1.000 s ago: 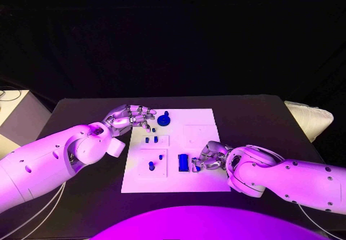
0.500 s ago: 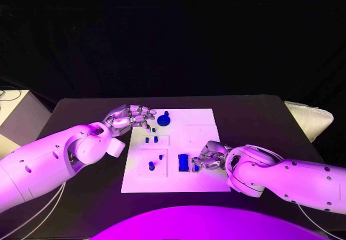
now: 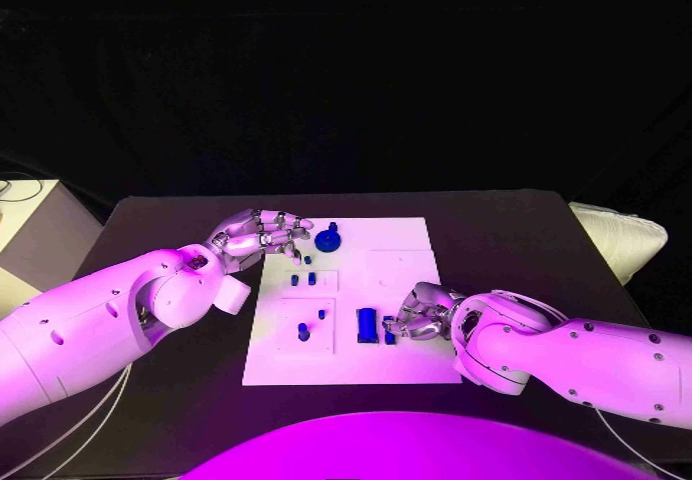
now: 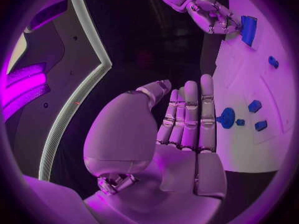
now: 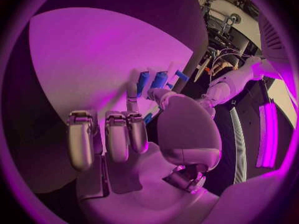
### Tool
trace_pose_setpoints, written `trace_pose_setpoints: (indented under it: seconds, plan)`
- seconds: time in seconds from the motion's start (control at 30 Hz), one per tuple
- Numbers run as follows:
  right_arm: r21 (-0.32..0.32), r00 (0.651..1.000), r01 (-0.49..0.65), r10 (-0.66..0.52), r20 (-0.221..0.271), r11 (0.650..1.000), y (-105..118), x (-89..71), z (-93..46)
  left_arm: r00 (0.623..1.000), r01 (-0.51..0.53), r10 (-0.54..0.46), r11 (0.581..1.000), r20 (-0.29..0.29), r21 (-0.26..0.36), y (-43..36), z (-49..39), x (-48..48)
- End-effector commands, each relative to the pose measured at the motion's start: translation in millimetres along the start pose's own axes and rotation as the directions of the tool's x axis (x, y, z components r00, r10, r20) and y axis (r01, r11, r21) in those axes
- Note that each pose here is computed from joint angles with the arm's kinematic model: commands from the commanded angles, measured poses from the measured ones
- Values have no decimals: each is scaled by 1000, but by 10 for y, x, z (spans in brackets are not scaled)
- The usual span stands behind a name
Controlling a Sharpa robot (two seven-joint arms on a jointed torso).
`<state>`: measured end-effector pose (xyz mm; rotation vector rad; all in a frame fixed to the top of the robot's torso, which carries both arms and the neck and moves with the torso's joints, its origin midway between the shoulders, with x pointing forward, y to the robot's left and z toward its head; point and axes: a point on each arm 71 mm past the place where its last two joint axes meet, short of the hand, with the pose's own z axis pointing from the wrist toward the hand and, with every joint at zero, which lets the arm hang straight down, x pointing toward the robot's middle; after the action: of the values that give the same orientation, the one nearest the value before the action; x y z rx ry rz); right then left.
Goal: Assemble the parts on the task board
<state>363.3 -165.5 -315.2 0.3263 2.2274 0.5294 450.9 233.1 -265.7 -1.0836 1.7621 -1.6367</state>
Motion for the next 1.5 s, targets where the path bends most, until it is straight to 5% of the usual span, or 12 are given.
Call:
trace_pose_setpoints:
  seconds: [0.03,0.6,1.07,1.5]
  plan:
    - [-17,1000,1,-2,-12,1000,28,20,-6,1000,11,-11,1000,-17,5,-2,5,21]
    - [-31,1000,-12,12,0,999,-68,-36,-36,1000,11,-11,1000,-17,3,0,2,16]
    - [-191,985,-61,90,150,980,40,-241,-158,1000,10,-10,1000,-11,4,3,-4,3]
    - [-250,986,75,-34,164,965,310,-72,-40,1000,12,-12,1000,-16,6,3,5,20]
